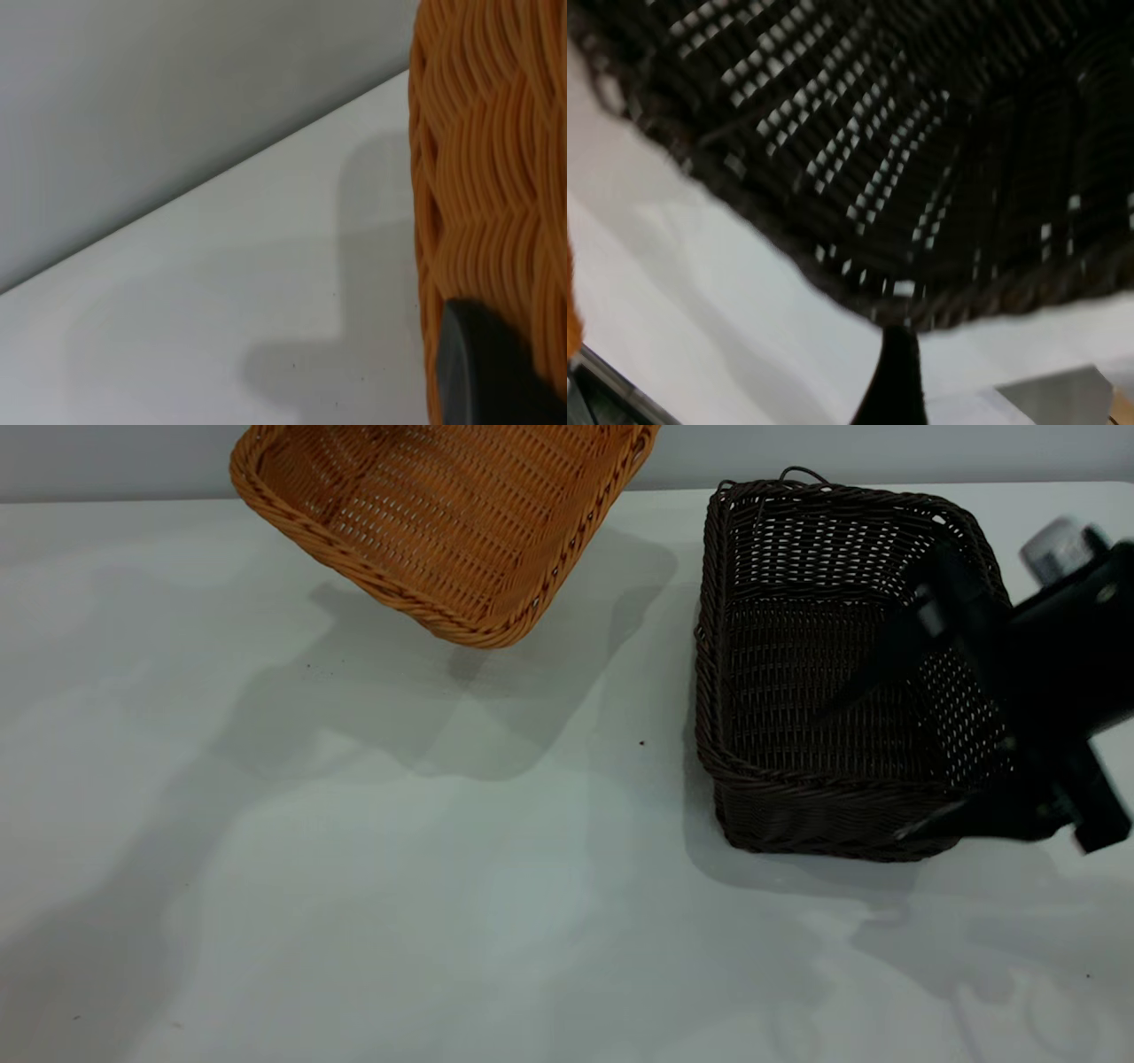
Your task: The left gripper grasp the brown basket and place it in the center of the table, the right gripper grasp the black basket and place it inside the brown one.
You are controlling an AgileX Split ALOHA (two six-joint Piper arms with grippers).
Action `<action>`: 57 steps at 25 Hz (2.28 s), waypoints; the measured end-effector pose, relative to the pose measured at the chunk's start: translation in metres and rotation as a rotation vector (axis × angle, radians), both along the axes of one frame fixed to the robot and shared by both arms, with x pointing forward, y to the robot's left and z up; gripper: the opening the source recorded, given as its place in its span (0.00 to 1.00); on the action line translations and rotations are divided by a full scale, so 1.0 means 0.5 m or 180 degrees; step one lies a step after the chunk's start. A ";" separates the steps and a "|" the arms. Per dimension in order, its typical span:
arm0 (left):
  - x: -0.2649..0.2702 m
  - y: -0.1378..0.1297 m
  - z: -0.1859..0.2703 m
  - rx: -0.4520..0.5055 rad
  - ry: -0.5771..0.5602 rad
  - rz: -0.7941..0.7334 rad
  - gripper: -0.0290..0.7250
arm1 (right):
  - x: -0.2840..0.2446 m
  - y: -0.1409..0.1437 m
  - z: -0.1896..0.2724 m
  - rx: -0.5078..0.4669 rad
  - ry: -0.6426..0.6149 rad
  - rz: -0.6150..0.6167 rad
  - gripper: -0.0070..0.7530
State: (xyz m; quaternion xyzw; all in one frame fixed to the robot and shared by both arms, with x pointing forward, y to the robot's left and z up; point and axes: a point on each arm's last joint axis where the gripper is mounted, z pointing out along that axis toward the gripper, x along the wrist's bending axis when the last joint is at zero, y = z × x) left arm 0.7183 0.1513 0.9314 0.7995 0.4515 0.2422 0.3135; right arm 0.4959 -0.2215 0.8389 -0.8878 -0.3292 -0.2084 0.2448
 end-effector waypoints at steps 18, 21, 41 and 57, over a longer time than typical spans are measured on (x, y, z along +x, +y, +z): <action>-0.011 0.003 -0.011 0.0079 0.0254 -0.0091 0.15 | 0.091 -0.110 -0.055 -0.0827 -0.0413 -0.0259 0.12; -0.021 0.005 -0.014 0.0173 0.0416 -0.0246 0.15 | 0.119 -0.174 -0.040 -0.0902 -0.0709 -0.0107 0.11; -0.159 -0.206 -0.119 0.0911 0.0578 -0.3142 0.17 | 0.154 -0.437 0.117 -0.0632 -0.1461 0.0032 0.11; -0.141 -0.223 -0.065 0.0578 0.0404 -0.2278 0.74 | 0.149 -0.426 0.149 -0.0522 -0.1575 0.0181 0.11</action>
